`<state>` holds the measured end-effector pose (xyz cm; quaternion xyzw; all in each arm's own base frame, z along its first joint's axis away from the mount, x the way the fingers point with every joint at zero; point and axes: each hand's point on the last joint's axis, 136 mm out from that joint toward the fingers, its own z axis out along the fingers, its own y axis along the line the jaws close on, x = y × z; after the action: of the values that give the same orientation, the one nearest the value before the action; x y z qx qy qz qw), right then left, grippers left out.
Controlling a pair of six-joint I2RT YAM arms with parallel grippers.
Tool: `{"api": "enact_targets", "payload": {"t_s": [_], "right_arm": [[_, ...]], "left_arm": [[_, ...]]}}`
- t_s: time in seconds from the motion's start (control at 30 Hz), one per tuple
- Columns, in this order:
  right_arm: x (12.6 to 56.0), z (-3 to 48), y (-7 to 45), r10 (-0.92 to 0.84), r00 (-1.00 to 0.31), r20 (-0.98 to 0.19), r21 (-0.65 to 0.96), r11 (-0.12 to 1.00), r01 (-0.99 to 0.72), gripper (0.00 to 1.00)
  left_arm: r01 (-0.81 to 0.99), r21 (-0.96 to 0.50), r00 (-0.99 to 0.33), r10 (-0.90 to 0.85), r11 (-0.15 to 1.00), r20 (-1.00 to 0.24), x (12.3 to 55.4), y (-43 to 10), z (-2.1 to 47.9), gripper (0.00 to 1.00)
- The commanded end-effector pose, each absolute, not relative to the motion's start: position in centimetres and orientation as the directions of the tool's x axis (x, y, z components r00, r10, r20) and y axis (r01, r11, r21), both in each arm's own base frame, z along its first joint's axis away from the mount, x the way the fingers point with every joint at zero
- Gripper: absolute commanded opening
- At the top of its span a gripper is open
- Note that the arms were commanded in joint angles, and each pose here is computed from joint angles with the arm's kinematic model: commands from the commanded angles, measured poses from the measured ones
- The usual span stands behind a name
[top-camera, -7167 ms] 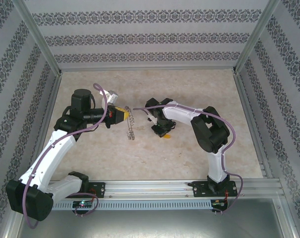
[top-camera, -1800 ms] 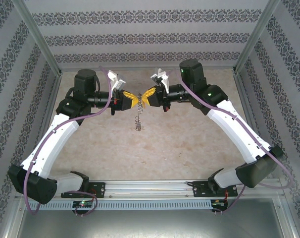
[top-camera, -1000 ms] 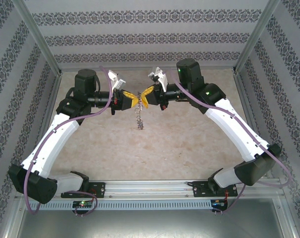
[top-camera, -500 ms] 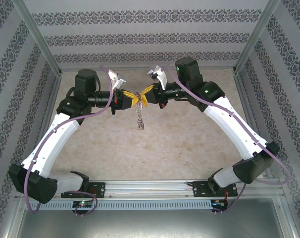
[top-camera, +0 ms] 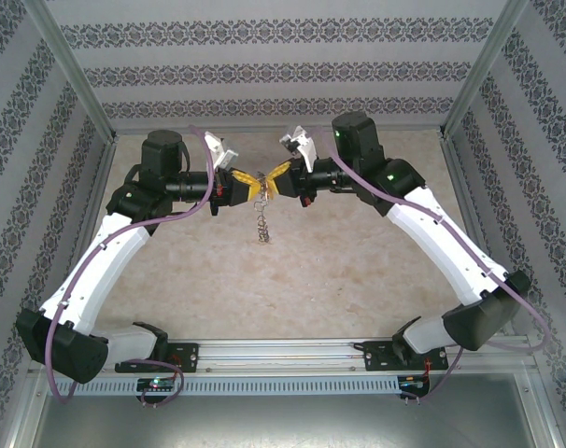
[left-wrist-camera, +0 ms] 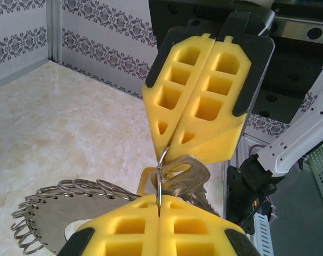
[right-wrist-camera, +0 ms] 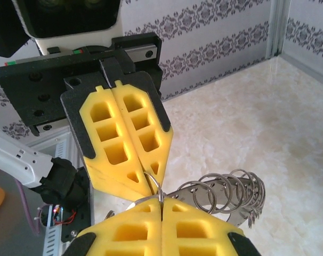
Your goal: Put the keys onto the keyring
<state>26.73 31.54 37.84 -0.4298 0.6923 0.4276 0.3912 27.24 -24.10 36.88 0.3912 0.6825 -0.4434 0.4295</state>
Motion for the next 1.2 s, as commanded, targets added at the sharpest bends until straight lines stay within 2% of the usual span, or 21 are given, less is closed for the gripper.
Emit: {"api": "enact_targets", "payload": {"t_s": [0.0, 0.23, 0.37, 0.47, 0.53, 0.77, 0.9, 1.0, 1.17], "right_arm": [[26.1, 40.6, 31.1, -0.193, -0.223, -0.956, 0.169, 0.262, -0.95, 0.0], [25.7, 40.8, 31.4, -0.192, -0.244, -0.951, 0.197, 0.233, -0.952, 0.0], [26.8, 40.1, 30.6, -0.228, -0.237, -0.944, 0.153, 0.333, -0.93, 0.0], [27.3, 40.6, 29.4, -0.236, -0.175, -0.956, 0.066, 0.407, -0.911, 0.0], [26.8, 41.4, 29.4, -0.212, -0.142, -0.967, 0.05, 0.387, -0.921, 0.0], [25.2, 43.0, 31.6, -0.173, -0.159, -0.972, 0.11, 0.262, -0.959, 0.0], [25.1, 43.2, 31.8, -0.167, -0.16, -0.973, 0.114, 0.256, -0.96, 0.0], [25.5, 43.2, 31.0, -0.168, -0.145, -0.975, 0.087, 0.309, -0.947, 0.0], [26.9, 44.4, 28.0, -0.146, -0.089, -0.985, 0.012, 0.461, -0.888, 0.0]], "left_arm": [[0.947, -0.189, -0.233, 0.152, 0.259, -0.96, 25.9, -24.3, 39.2, 0.0], [0.95, -0.172, -0.217, 0.154, 0.261, -0.964, 26.2, -24.4, 39.4, 0.0], [0.948, -0.166, -0.213, 0.157, 0.271, -0.964, 26.3, -24.3, 39.3, 0.0], [0.946, -0.162, -0.213, 0.162, 0.281, -0.963, 26.5, -24.2, 39.2, 0.0], [0.945, -0.159, -0.212, 0.167, 0.286, -0.963, 26.6, -24.2, 39.0, 0.0], [0.946, -0.158, -0.211, 0.167, 0.285, -0.963, 26.9, -24.3, 39.0, 0.0], [0.943, -0.158, -0.214, 0.171, 0.294, -0.962, 26.9, -24.2, 38.8, 0.0], [0.94, -0.155, -0.216, 0.178, 0.305, -0.96, 26.9, -24.1, 38.6, 0.0], [0.938, -0.148, -0.213, 0.185, 0.314, -0.959, 27.0, -24.0, 38.4, 0.0]]}}
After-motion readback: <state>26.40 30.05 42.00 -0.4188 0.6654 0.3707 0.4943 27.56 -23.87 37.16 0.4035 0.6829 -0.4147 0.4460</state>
